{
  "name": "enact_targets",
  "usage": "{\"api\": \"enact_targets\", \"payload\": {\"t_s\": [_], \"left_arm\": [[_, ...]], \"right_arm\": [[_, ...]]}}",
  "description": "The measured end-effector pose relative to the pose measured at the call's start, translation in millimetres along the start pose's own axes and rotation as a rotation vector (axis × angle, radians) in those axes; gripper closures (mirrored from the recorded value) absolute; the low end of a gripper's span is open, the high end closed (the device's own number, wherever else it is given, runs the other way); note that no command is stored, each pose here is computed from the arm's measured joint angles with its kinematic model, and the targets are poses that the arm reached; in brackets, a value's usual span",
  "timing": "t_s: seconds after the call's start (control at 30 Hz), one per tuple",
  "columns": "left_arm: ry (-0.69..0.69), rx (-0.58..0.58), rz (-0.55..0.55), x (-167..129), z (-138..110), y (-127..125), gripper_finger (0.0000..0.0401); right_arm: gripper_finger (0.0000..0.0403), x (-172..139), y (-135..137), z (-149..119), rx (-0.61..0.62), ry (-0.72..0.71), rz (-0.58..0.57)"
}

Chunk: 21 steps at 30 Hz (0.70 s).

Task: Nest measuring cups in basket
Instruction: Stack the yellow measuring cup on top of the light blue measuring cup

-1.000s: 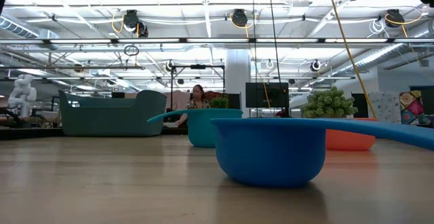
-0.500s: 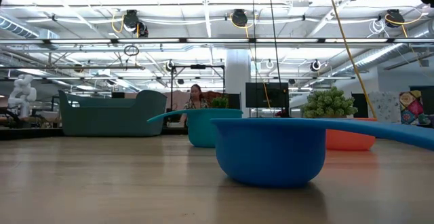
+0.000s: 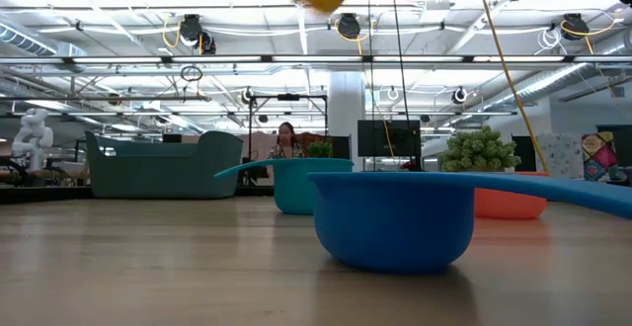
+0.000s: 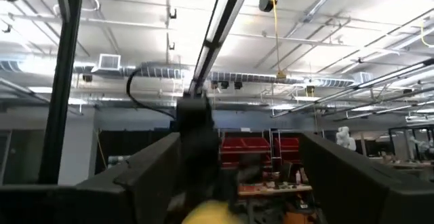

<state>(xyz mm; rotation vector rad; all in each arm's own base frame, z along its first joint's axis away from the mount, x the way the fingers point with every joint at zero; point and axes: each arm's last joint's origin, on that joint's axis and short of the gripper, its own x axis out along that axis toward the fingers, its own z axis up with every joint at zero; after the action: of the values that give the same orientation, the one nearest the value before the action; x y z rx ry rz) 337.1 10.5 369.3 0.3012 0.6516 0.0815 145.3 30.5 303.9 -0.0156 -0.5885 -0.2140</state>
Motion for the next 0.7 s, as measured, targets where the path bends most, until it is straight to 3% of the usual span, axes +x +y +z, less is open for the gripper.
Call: {"api": "enact_targets", "payload": {"t_s": [0.17,0.37,0.47,0.6,0.7], "left_arm": [[0.285,0.169,-0.182,0,-26,-25,0.0373],[0.340,0.357,-0.264,-8,-22,-38,0.0373],[0.328,0.486,-0.302,2,-9,-45,0.0373],[0.476,0.617,-0.396,27,-2,-52,0.0373],[0.600,0.651,-0.447,55,-6,-57,0.0373]], "right_arm": [[0.0118,-2,-1,-4,0.017,0.077,-0.004],[0.0122,-2,-3,-23,0.089,0.234,-0.020],[0.0122,0,-4,-31,0.113,0.278,-0.014],[0.0122,2,-4,-39,0.118,0.315,-0.002],[0.0122,6,-3,-36,0.114,0.311,-0.001]]}}
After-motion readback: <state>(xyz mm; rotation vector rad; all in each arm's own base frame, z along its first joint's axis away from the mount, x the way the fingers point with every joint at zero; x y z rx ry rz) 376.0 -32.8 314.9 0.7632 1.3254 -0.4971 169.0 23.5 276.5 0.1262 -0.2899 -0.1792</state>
